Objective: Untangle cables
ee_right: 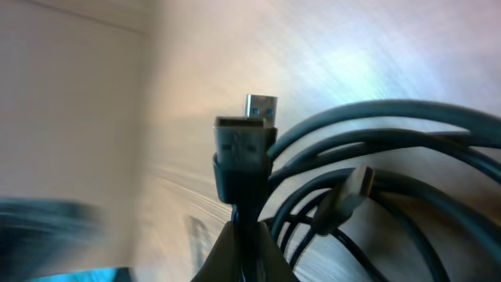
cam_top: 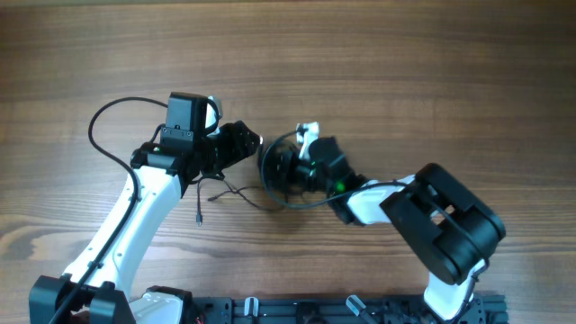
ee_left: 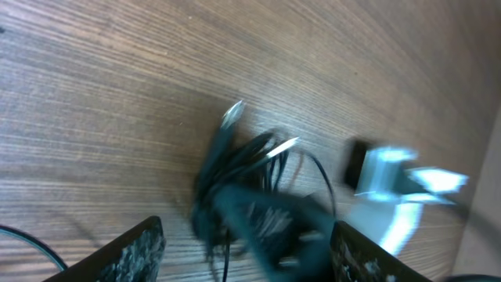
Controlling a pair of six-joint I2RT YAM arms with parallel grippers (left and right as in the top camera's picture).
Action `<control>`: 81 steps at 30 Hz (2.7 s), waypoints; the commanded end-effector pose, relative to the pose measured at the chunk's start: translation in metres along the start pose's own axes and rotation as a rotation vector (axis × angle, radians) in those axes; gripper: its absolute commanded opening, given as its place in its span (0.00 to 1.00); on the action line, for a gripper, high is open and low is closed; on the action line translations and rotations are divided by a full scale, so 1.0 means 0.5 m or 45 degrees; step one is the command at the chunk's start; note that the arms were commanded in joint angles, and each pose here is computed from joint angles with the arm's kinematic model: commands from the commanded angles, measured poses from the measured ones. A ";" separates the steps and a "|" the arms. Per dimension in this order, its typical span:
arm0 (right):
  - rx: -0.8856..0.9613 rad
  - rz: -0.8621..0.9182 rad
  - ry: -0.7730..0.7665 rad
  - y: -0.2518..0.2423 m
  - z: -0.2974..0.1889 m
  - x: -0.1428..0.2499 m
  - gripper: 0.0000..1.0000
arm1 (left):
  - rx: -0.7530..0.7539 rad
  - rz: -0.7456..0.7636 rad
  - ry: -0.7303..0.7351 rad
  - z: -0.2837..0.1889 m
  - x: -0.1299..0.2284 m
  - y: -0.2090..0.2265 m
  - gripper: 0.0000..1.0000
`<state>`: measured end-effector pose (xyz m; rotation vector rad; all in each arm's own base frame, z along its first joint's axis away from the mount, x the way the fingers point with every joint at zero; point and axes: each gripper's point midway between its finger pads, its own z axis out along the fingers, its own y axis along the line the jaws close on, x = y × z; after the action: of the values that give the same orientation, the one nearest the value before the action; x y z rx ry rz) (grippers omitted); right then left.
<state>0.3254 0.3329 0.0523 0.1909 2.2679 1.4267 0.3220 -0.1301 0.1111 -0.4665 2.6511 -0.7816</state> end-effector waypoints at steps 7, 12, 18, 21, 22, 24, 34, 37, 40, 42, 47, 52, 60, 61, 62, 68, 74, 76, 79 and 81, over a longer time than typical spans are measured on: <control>-0.529 -0.128 -0.083 0.155 -0.144 -0.178 0.05 | -0.012 -0.157 -0.068 -0.027 -0.058 0.068 0.79; -0.566 -0.169 0.023 0.161 -0.149 -0.149 0.05 | 0.202 -0.030 0.009 -0.031 -0.044 0.007 0.78; -0.603 0.106 0.139 0.163 -0.177 -0.157 0.05 | 0.536 0.579 0.063 -0.043 0.010 -0.105 0.65; -0.639 0.218 0.166 0.170 -0.204 -0.176 0.05 | 0.557 0.619 0.072 -0.042 0.019 -0.115 0.57; -0.650 0.292 0.188 0.172 -0.217 -0.184 0.05 | 0.610 0.716 0.095 -0.041 0.041 -0.136 0.52; -0.647 0.317 0.193 0.171 -0.218 -0.185 0.05 | 0.620 0.741 0.107 -0.039 0.052 -0.144 0.53; -0.686 0.418 0.287 0.194 -0.233 -0.172 0.05 | 0.495 0.933 0.055 -0.001 0.074 -0.167 0.53; -0.718 0.409 0.303 0.208 -0.243 -0.169 0.05 | 0.487 0.958 0.021 0.001 0.067 -0.175 0.45; -0.716 0.419 0.336 0.210 -0.246 -0.162 0.05 | 0.430 0.956 -0.009 0.006 0.054 -0.165 0.44; -0.714 0.418 0.344 0.210 -0.246 -0.160 0.05 | 0.424 0.956 -0.013 0.007 0.053 -0.164 0.44; -0.715 0.420 0.343 0.210 -0.246 -0.160 0.05 | 0.434 0.970 0.008 0.010 0.067 -0.172 0.48; -0.715 0.438 0.355 0.212 -0.248 -0.158 0.05 | 0.373 0.951 0.017 0.040 0.070 -0.165 0.49; -0.731 0.357 0.333 0.214 -0.250 -0.158 0.05 | 0.411 0.784 -0.040 0.058 0.036 -0.185 0.04; -0.719 0.294 0.303 0.204 -0.245 -0.161 0.05 | 0.403 0.749 -0.051 0.055 0.027 -0.181 0.04; -0.695 0.246 0.279 0.190 -0.239 -0.165 0.06 | 0.386 0.709 -0.057 0.051 0.018 -0.172 0.04; -0.352 0.106 0.116 0.011 -0.197 -0.192 1.00 | 0.229 0.311 -0.031 0.000 -0.029 -0.055 0.04; -0.537 -0.215 0.173 0.098 -0.192 -0.149 1.00 | 0.214 0.020 0.032 -0.009 -0.026 -0.026 0.04; -0.564 -0.263 0.180 0.116 -0.182 -0.133 1.00 | 0.245 0.048 0.043 -0.011 -0.022 -0.035 0.04; -0.569 -0.395 0.166 0.126 -0.162 -0.107 1.00 | 0.340 0.204 0.048 -0.032 -0.012 -0.064 0.04; -0.547 -0.467 0.161 0.124 -0.144 -0.090 1.00 | 0.387 0.255 0.020 -0.056 -0.011 -0.084 0.04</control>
<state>0.3278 0.2764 0.1505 -0.3278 1.9520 1.8180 0.3317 -0.1386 0.1236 -0.2810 2.5855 -1.0204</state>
